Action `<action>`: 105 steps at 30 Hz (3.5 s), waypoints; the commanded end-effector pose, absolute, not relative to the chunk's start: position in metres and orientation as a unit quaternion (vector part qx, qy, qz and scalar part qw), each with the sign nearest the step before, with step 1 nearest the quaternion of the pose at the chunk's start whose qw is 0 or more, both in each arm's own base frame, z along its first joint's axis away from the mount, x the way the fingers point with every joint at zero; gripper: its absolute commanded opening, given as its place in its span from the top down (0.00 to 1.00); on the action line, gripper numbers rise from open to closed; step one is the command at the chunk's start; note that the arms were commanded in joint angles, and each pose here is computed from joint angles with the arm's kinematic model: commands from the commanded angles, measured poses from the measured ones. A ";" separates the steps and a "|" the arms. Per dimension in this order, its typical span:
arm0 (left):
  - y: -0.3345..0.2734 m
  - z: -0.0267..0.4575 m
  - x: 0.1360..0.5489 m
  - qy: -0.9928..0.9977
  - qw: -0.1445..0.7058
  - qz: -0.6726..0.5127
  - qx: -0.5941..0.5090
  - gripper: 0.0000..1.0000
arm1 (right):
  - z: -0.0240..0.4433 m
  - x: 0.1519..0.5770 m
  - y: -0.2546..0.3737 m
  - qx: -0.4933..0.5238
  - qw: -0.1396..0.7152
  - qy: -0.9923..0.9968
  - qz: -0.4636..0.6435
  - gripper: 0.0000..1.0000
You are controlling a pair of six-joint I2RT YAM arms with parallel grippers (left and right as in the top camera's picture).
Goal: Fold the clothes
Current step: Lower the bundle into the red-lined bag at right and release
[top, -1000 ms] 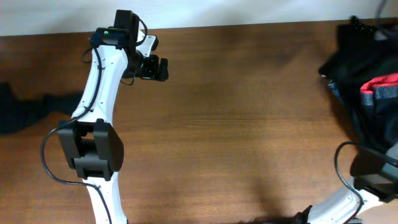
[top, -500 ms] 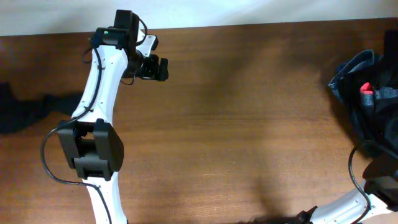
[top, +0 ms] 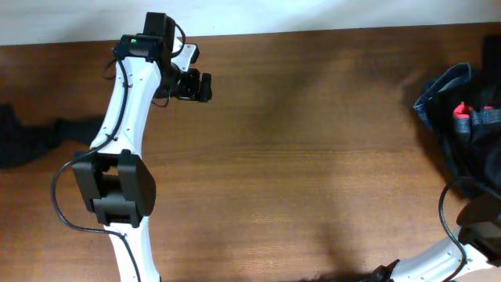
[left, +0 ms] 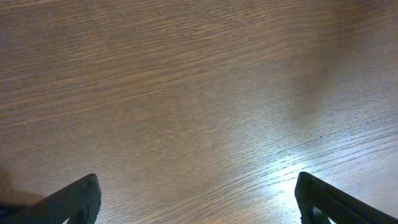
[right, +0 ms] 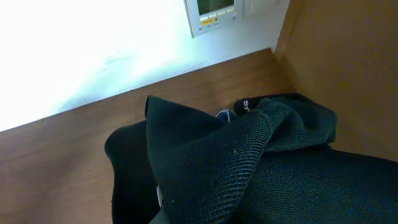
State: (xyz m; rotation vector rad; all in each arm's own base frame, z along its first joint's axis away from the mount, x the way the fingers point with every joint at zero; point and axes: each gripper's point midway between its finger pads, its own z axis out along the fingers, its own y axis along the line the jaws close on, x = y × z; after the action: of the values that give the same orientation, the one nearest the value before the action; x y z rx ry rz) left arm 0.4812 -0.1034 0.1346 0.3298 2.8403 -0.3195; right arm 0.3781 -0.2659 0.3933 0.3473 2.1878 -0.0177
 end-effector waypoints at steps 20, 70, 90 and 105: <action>-0.106 0.141 0.490 0.974 0.153 -0.118 0.118 0.01 | 0.322 0.326 -0.321 0.277 0.361 0.888 0.067 0.96; -0.109 0.141 0.491 0.974 0.154 -0.121 0.113 0.01 | 0.284 0.274 -0.360 0.474 0.309 0.815 0.124 0.20; -0.113 0.141 0.490 0.974 0.154 -0.121 0.117 0.01 | 0.245 0.350 -0.356 0.331 0.294 0.896 0.046 0.36; -0.110 0.140 0.489 0.975 0.152 -0.114 0.116 0.01 | 0.205 0.330 -0.390 0.370 0.252 0.894 0.027 0.34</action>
State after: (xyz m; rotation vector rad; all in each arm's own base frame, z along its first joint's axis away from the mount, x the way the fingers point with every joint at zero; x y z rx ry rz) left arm 0.4899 -0.1084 0.1374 0.3368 2.7993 -0.3192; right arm 0.3350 -0.3790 0.2272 0.9684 2.3915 0.0875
